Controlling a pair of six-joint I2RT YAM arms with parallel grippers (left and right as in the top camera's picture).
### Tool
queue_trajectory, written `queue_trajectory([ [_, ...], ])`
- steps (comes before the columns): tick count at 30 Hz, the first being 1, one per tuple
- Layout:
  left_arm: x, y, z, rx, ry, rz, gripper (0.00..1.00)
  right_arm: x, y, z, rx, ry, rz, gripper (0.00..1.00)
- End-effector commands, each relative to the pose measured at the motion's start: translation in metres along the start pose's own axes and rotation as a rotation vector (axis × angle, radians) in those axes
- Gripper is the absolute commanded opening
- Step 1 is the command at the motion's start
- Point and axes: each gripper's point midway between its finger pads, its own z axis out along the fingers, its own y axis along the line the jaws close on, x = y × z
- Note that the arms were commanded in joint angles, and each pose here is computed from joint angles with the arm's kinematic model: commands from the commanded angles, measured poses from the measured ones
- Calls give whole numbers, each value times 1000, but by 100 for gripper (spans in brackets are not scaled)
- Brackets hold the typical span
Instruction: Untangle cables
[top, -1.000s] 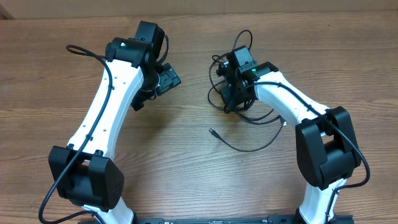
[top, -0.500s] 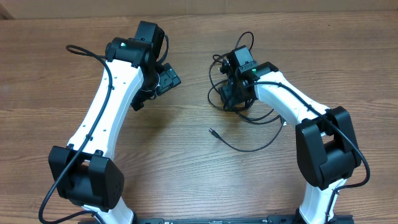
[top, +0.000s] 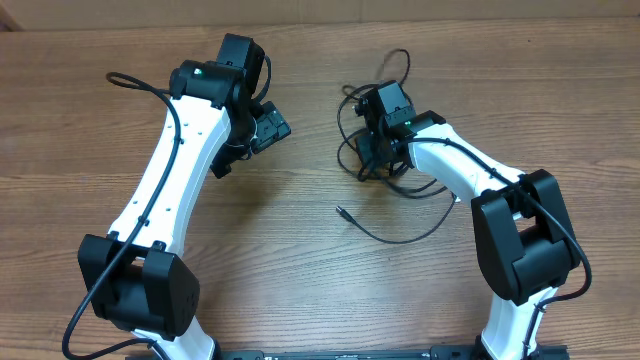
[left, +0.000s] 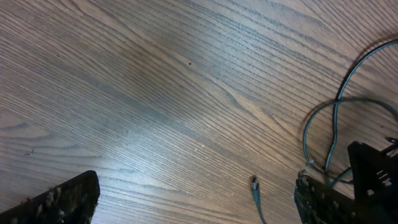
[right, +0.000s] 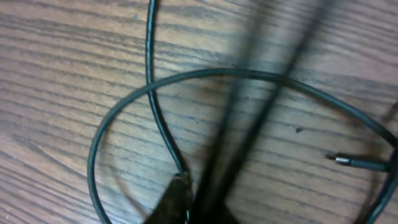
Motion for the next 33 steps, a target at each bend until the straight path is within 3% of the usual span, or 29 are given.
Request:
queue_trajectory([
  [1,0,1,3,-11,-2,7,100,-10,-3,-5,12,-23,61,4],
  [5,0,1,3,-11,-2,7,99,-42,1,-41,3,-103,66,4],
  [12,0,1,3,-11,-1,7,100,-110,-5,-172,-8,-367,84,4],
  [18,0,1,3,-11,-2,7,100,-120,-54,-278,53,-575,162,4],
  [24,0,1,3,-11,-2,7,100,-79,-182,-342,347,-637,376,4],
  [33,0,1,3,-11,-2,7,100,46,-377,-377,709,-545,768,4],
])
